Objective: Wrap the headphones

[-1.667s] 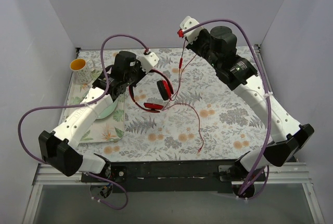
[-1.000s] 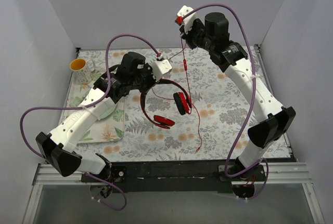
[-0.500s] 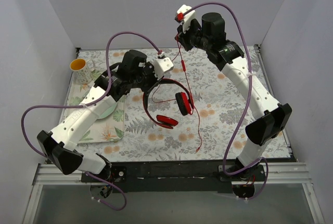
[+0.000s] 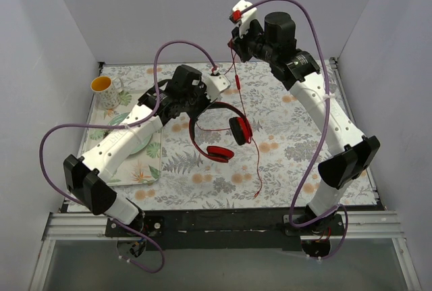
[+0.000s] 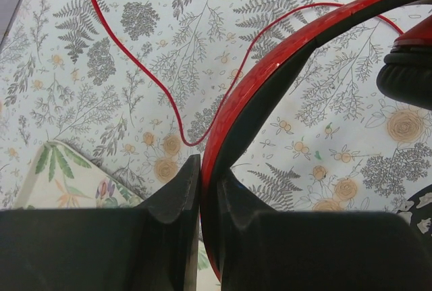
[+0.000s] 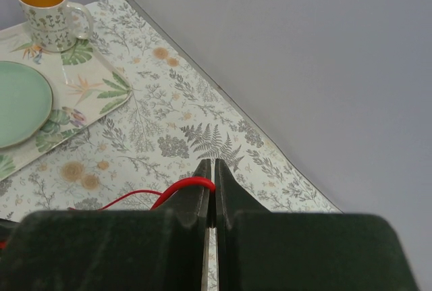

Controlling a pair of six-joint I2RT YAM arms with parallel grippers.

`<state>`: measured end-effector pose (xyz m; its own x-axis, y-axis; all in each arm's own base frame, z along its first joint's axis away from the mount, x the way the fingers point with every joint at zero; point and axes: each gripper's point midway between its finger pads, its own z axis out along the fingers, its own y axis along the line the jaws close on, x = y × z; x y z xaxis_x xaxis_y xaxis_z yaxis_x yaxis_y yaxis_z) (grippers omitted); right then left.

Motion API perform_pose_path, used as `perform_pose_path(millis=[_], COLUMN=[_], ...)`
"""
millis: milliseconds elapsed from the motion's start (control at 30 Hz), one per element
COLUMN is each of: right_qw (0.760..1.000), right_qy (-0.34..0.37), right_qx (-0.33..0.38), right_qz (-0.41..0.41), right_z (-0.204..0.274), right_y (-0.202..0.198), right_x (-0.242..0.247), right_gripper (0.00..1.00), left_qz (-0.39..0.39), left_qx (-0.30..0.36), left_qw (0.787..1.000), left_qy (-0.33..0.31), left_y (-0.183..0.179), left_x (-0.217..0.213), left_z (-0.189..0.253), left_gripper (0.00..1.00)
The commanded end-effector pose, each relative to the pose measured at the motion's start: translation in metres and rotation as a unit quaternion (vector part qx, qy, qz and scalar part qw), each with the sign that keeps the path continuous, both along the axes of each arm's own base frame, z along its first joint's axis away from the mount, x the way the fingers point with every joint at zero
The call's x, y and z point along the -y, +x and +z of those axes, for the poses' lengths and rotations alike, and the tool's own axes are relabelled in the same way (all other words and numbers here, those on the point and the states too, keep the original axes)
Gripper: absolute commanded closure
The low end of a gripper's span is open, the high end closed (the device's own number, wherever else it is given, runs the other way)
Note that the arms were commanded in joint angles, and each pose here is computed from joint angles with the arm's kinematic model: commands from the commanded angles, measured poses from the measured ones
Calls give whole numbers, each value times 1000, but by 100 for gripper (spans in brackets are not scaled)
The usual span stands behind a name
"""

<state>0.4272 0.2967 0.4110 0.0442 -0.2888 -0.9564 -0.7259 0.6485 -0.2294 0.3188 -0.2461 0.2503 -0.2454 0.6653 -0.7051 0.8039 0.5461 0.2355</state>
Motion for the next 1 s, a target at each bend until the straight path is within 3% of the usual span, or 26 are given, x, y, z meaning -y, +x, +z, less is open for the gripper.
perform_pose_path(millis=[0, 133, 233, 467, 633, 767, 800, 833, 933, 967], right_qw=[998, 998, 998, 993, 981, 970, 965, 964, 953, 953], right_qy=[42, 32, 56, 56, 79, 94, 99, 114, 157, 172], right_qx=[51, 40, -14, -93, -107, -139, -157, -139, -152, -122], right_qz=[-13, -24, -12, 45, 140, 176, 186, 195, 210, 219], right_z=[50, 33, 11, -46, -56, -74, -89, -83, -91, -82], right_y=[-1, 9, 25, 27, -4, -16, -23, -24, -41, -42], right_x=[4, 10, 15, -1, -20, -30, -32, -37, -46, -48], right_gripper=[99, 99, 99, 99, 99, 98, 91, 71, 48, 47], left_qz=[-19, -75, -132, -162, -150, -109, -96, -72, -31, -21], left_qx=[26, 8, -1, -3, 11, 46, 58, 61, 80, 85], left_qw=[999, 994, 984, 966, 950, 945, 943, 942, 936, 932], left_qy=[-32, -79, -120, -201, -273, -307, -314, -322, -340, -351], left_y=[-4, -28, -55, -82, -91, -78, -70, -62, -42, -39], left_x=[12, 25, 34, 42, 45, 41, 42, 40, 37, 35], left_z=[30, 50, 74, 134, 194, 226, 232, 236, 251, 261], left_gripper=[100, 100, 100, 100, 100, 100, 100, 100, 100, 100])
